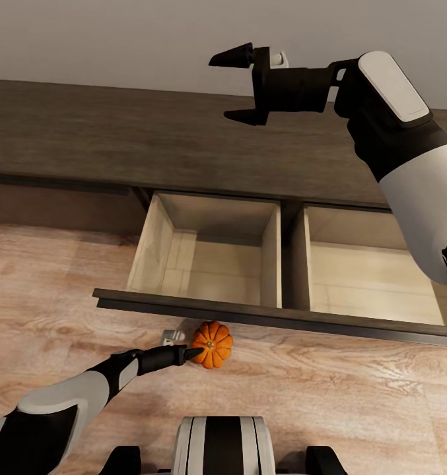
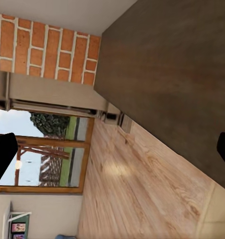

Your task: Place each of the two pumpkins and all three candles from the living room inside a cabinet in the living room (use any cabinet), then make sure every cabinet is closed, and position the cauldron so it is next to a table in the living room.

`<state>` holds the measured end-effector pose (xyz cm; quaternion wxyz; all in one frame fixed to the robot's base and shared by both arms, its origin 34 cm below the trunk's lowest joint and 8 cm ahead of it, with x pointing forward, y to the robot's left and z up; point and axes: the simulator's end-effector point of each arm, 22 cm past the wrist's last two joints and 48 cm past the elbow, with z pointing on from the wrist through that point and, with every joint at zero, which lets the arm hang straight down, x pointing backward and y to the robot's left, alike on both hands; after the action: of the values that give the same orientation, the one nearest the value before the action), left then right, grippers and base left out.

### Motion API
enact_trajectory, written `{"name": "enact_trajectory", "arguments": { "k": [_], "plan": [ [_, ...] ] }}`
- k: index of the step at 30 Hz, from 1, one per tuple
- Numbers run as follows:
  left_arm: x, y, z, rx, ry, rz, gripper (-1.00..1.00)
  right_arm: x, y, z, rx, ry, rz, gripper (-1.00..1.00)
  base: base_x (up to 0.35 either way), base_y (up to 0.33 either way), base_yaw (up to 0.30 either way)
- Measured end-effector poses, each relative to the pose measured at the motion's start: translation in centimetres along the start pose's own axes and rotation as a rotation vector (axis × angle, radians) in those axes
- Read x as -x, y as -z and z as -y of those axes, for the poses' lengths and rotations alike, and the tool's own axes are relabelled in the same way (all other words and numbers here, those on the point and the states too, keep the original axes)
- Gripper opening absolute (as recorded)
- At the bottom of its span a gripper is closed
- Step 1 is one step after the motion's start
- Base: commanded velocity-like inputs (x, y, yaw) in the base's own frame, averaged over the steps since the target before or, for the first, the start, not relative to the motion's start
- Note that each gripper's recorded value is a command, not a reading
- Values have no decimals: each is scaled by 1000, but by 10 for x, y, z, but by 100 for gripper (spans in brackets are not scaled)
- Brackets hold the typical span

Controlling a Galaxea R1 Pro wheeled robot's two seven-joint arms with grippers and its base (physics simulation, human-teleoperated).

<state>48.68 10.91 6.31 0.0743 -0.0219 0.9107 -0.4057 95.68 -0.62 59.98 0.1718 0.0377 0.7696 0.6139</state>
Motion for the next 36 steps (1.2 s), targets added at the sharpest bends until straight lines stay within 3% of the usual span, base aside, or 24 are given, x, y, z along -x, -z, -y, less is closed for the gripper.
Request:
{"name": "enact_trajectory", "arguments": {
  "k": [26,36],
  "plan": [
    [1,-1,0,4,4,4,100,0,0,2,-6,0,-1,100,0,0,0],
    [2,-1,1,5,1,7,100,-1,-1,9,-57,1,-2,100,0,0,-68]
  ]
}}
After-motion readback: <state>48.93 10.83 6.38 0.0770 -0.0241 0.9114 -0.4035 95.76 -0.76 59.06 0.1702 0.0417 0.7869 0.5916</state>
